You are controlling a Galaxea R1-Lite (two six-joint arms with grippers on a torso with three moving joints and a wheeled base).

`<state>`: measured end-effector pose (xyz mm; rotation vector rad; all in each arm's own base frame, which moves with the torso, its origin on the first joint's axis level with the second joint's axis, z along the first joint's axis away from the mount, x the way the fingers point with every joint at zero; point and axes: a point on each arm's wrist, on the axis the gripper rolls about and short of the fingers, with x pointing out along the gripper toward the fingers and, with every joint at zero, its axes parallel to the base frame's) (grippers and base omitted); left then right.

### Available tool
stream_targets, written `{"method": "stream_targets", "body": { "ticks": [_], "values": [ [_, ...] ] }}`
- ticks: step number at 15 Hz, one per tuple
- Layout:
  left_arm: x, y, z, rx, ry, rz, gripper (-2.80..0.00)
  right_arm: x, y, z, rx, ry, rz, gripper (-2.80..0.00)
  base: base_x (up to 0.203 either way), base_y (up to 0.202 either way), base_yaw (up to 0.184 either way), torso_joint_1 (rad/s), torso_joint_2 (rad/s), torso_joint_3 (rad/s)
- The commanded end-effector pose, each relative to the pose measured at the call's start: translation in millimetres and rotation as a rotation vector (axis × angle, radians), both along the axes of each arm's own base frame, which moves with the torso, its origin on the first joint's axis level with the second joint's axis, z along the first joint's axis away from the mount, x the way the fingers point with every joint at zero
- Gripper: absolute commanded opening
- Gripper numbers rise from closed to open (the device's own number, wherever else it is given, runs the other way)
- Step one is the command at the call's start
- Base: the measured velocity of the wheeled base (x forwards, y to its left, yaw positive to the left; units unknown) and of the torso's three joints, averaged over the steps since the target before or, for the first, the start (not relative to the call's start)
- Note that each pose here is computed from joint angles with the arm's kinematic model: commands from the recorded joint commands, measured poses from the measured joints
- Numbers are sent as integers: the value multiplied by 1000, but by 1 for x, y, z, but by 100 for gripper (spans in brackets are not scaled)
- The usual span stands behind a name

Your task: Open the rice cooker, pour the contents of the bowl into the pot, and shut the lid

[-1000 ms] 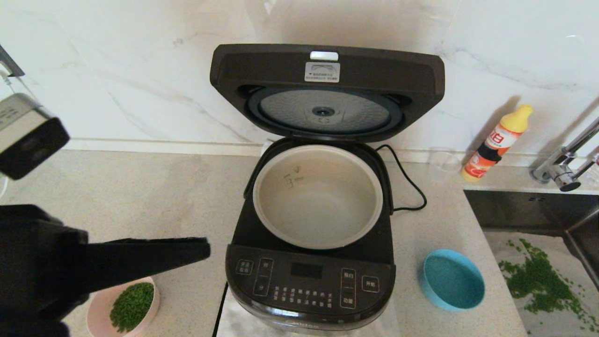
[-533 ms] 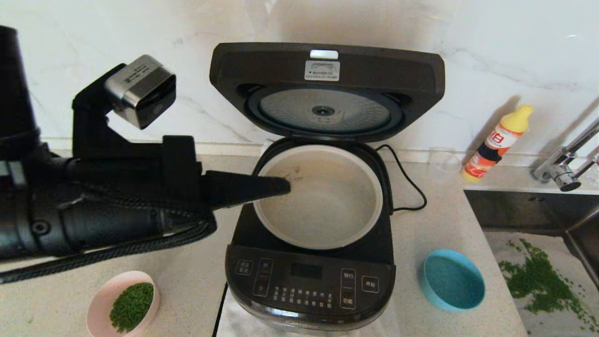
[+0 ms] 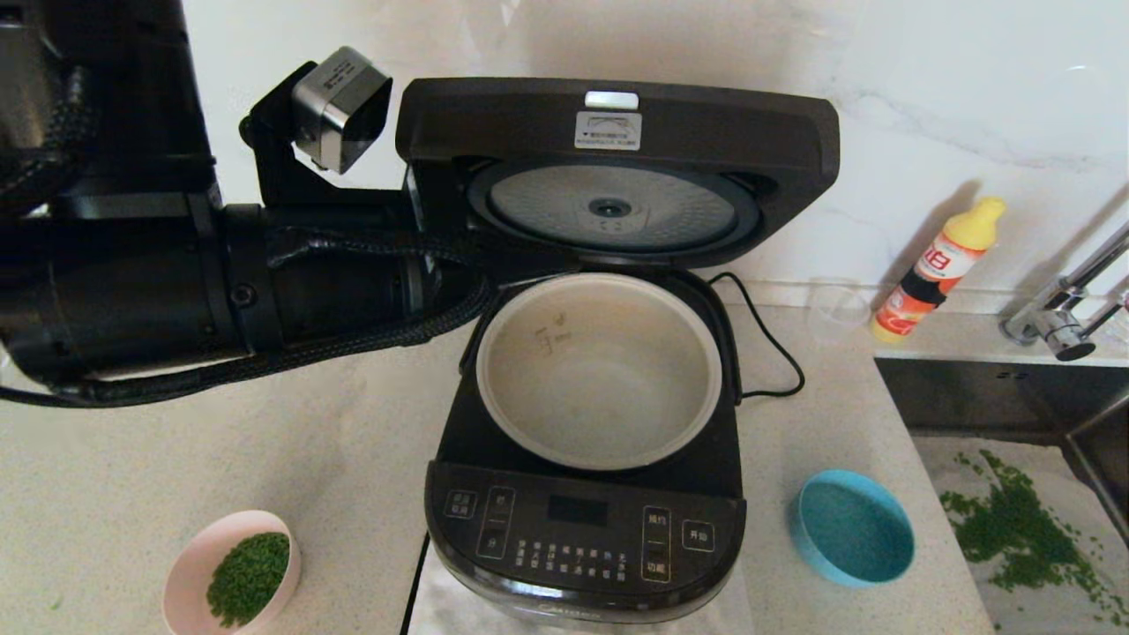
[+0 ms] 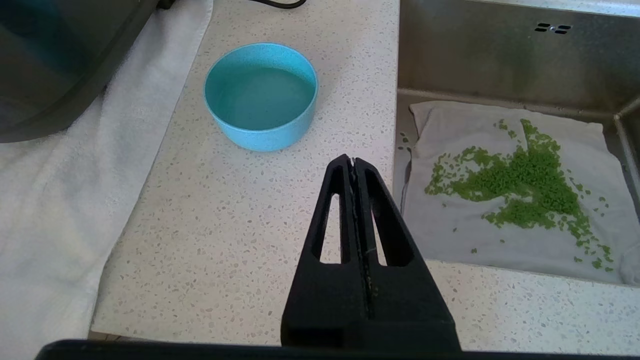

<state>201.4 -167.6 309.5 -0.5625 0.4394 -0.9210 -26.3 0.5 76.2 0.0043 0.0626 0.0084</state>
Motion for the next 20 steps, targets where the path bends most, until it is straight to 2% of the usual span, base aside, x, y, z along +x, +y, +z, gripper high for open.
{"method": "stream_targets", "body": {
  "ticks": [1, 20],
  "values": [
    [11, -6, 0, -1, 4, 5, -280, 0, 0, 0, 0, 2, 1, -280, 0, 0, 0, 0, 0, 0],
    [56, -29, 13, -46, -64, 41, -280, 0, 0, 0, -1, 2, -1, -280, 0, 0, 0, 0, 0, 0]
  ]
}}
